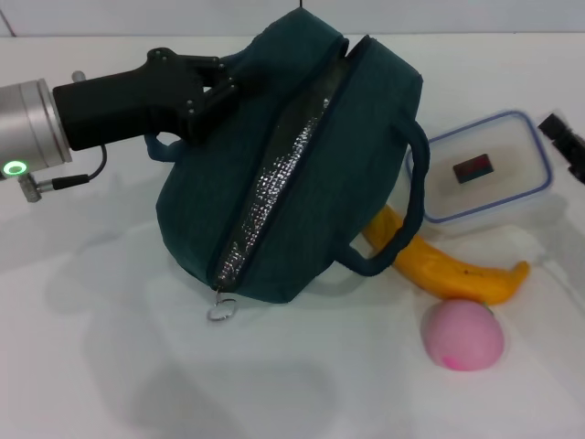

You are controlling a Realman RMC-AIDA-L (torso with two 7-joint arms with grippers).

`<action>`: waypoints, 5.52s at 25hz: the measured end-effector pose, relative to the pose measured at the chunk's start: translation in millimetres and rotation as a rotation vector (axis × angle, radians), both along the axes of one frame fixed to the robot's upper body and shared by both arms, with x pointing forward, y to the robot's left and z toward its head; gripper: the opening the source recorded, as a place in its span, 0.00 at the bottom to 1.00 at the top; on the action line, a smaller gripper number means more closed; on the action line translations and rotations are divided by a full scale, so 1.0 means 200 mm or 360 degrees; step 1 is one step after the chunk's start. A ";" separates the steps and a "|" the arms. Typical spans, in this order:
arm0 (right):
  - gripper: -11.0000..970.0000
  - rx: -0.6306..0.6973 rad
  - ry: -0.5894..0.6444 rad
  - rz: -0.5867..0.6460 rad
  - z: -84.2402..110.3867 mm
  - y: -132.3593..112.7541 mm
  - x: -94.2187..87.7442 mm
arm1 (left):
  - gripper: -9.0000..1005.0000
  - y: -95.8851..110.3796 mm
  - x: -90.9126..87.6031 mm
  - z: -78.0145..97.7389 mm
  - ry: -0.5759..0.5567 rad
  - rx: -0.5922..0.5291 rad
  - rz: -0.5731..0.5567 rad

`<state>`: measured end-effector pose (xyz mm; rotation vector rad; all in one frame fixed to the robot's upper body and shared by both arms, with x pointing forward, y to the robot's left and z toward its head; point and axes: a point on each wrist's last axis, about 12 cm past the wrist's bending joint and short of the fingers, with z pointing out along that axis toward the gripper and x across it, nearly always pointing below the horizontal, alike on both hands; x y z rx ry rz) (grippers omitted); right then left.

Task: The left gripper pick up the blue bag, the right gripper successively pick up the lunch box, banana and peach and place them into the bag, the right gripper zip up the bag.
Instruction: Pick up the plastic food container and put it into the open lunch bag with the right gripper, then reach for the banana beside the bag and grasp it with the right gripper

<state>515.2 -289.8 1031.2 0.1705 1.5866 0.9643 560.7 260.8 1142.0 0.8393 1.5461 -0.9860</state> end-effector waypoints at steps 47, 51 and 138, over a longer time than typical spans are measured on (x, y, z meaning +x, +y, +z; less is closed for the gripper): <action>0.17 0.0078 -0.0804 0.0769 0.67 0.52 0.44 | 0.09 -0.10 0.14 -0.05 -0.0050 0.0135 0.0119; 0.18 0.0027 -0.0720 0.0774 0.59 0.51 0.40 | 0.09 -0.10 0.15 -0.05 -0.0060 0.0143 0.0146; 0.74 -0.1778 0.0580 0.1111 0.48 0.70 0.30 | 0.10 -0.14 0.16 -0.19 -0.0135 0.0264 0.0208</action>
